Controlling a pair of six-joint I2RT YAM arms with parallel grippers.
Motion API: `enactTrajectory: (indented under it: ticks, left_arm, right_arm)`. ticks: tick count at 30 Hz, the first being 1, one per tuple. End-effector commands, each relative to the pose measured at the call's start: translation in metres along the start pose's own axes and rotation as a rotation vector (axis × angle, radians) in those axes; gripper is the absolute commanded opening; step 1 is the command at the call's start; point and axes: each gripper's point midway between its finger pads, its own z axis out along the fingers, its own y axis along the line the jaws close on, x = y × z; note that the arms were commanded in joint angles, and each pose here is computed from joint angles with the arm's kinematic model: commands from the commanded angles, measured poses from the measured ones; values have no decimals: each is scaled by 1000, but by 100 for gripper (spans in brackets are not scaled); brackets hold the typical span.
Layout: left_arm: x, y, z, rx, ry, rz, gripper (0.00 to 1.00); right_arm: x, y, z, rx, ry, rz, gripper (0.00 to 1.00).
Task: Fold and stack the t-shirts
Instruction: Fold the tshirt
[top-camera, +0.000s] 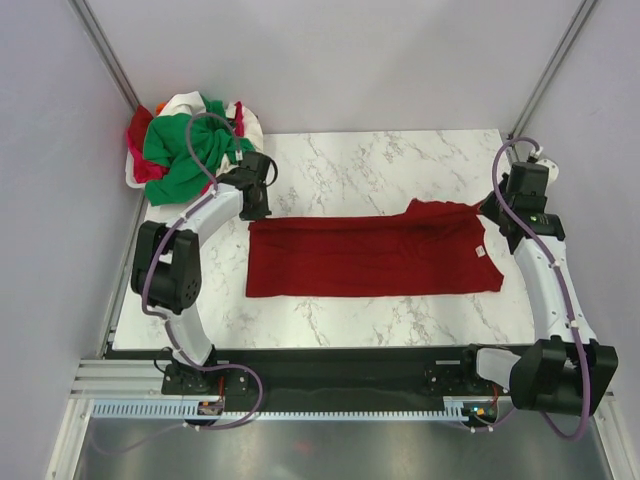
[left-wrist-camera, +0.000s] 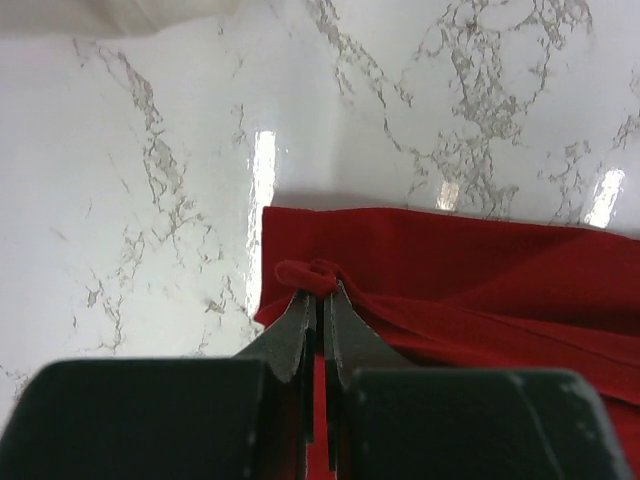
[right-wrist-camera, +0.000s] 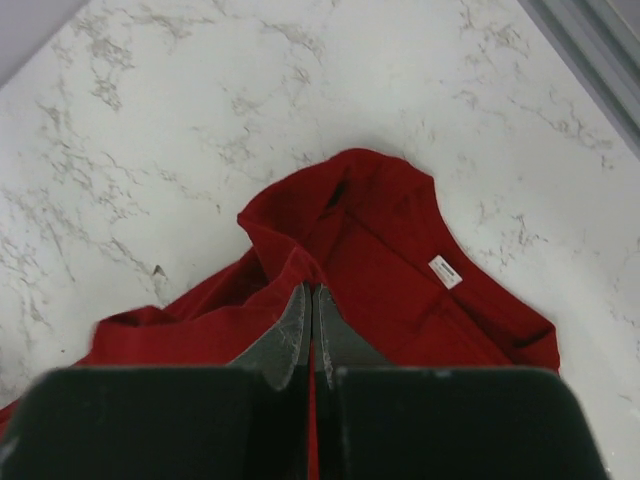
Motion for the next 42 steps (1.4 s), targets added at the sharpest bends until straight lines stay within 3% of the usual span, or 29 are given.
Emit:
enactTrajectory:
  ticks: [1,15,17,18,19,20,21,22,24,32,42]
  left_arm:
    - [-26,0,-28,32,-119,-64,2]
    - [8,5,-30,46,-84,-81,2]
    - [16,5,-38,58,-86,-97,14]
    - [34,8,-36,53,-53,-98,23]
    - [37,10,-44,65,-67,-111,45]
    - [44,13,-45,58,-62,-133,61]
    - [61,22,-44,30,-42,-138,70]
    - [62,25,-51,31,-63,-164,81]
    - [68,34,-54,3,-76,-174,88]
    - [44,21,-64,71,-139,-200,84]
    - [56,-41,-20,197,-50,-86,81]
  right_arm:
    - [5,-16,-6,58,-12,21,0]
    - [48,-63,5,217,42,43,0]
    - [58,-72,9,246,55,49,0]
    - [60,-79,11,269,60,61,9]
    - [63,-84,12,286,65,66,23]
    - [67,-91,14,311,70,80,61]
    - [69,-94,15,317,72,88,76]
    - [71,-96,16,322,73,94,85]
    - [71,-97,17,327,68,117,97]
    - [77,-74,23,198,102,141,96]
    - [128,-42,37,35,223,162,92]
